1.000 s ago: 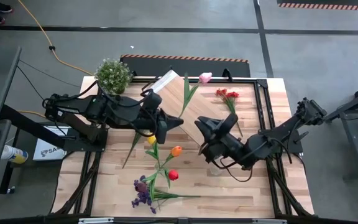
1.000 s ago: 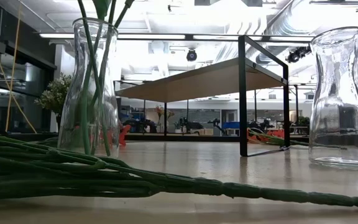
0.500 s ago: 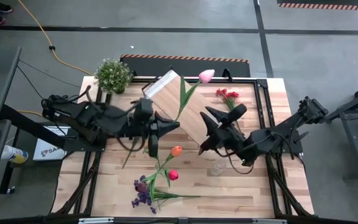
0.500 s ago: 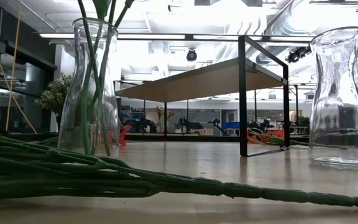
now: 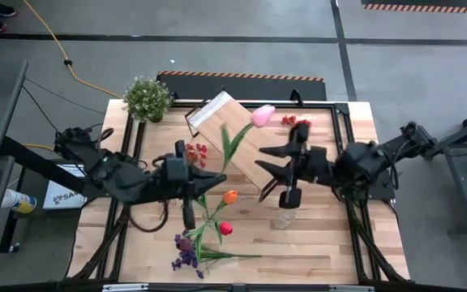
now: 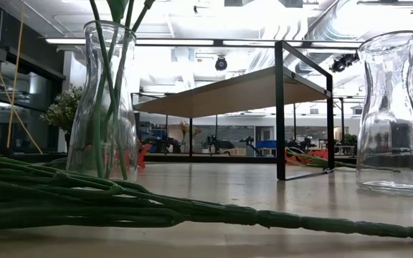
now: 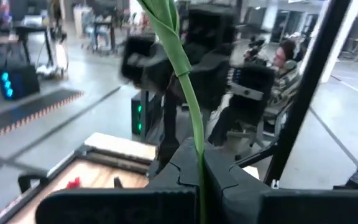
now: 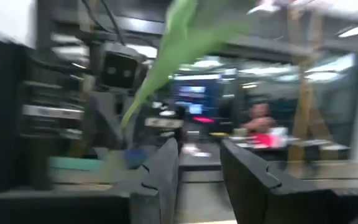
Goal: Pick and place flowers into a vace then onto a shelf
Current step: Put the pink tulip into the left transparent vase
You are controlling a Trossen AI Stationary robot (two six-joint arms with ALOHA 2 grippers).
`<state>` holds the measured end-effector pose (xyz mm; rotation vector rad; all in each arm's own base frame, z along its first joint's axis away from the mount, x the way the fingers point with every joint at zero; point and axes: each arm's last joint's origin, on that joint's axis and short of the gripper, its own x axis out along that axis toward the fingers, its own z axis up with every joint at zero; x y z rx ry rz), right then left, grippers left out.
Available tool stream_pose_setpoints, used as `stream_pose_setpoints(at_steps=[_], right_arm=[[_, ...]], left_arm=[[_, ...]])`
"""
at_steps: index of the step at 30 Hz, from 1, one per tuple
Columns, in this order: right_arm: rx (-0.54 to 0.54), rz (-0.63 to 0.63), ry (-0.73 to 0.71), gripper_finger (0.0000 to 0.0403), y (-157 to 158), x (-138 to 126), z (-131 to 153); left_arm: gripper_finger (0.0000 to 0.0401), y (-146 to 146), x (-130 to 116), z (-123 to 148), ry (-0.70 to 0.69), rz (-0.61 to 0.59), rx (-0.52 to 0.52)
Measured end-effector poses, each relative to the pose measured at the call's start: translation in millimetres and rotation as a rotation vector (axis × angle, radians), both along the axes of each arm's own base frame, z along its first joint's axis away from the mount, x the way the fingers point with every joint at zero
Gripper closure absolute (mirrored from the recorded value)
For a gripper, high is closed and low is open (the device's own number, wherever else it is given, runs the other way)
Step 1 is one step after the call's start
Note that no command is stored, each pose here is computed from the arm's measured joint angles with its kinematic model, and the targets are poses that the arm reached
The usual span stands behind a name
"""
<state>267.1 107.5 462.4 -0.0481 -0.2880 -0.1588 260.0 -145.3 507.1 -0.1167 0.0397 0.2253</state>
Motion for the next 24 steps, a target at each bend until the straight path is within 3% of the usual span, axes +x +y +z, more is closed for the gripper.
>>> stream_pose_setpoints(at_steps=[10, 24], right_arm=[[0.217, 0.390, -0.046, 0.0290, -24.8, 12.3, 1.2], [0.241, 0.474, -0.005, 0.0271, -23.2, 27.6, -9.9]], left_arm=[[0.0374, -13.8, 7.0, -8.5, 0.046, -0.023, 0.138], [0.0374, -12.7, 6.9, -7.6, 0.042, -0.018, 0.143]])
